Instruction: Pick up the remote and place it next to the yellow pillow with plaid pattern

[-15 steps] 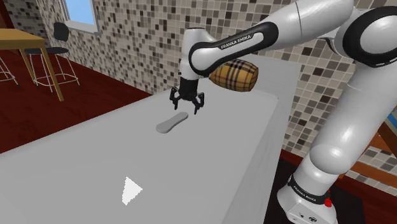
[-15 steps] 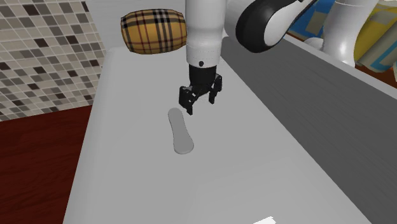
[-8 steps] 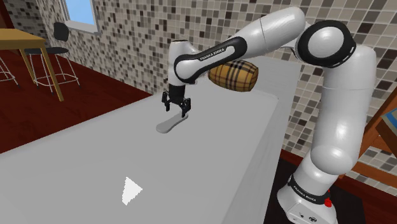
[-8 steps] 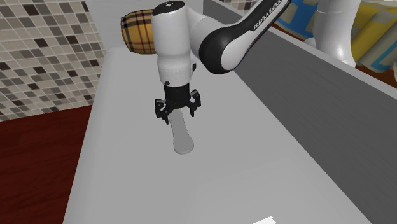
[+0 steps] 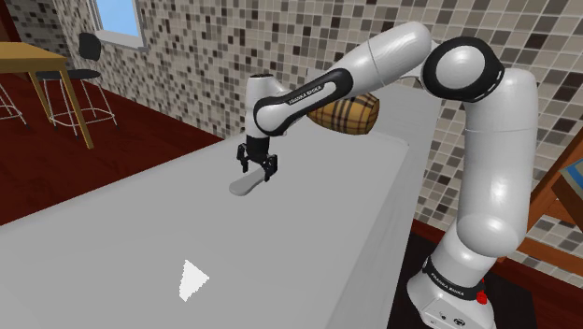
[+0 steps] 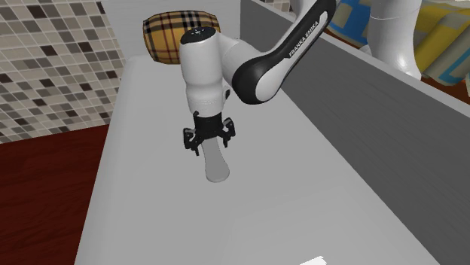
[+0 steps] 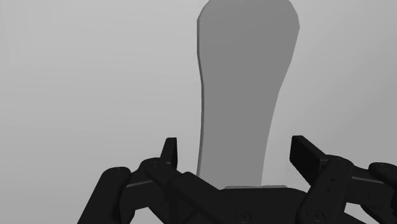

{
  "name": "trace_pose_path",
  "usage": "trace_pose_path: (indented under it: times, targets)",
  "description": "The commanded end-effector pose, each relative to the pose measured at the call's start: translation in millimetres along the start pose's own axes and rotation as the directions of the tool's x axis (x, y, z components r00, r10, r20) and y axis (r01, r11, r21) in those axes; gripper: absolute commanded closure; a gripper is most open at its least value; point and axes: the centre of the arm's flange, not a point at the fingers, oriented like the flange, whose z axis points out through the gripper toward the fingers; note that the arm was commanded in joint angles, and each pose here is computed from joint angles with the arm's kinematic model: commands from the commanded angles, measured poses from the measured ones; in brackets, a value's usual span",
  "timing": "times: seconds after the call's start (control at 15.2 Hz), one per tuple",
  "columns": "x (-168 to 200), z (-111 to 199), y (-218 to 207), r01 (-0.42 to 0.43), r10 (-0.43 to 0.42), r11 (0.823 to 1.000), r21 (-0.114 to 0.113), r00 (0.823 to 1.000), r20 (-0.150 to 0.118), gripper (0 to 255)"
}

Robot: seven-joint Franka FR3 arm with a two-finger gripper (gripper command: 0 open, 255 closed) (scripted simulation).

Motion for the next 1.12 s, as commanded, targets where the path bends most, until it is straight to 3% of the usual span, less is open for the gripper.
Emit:
trace_pose_path:
  times: [0.0,0.4,0.46,1.06]
  targets:
    - [-0.9,3.9,0.1,0.000,0.000,1.000,0.001,1.000,0.000,0]
    - [-0.9,3.8,0.1,0.000,0.000,1.000,0.001,1.000,0.000,0]
    - [-0.9,3.8,0.1,0.000,0.000,1.000,0.001,1.000,0.000,255]
    - [-0.9,3.9,0.1,0.000,0.000,1.000,0.001,1.000,0.000,255]
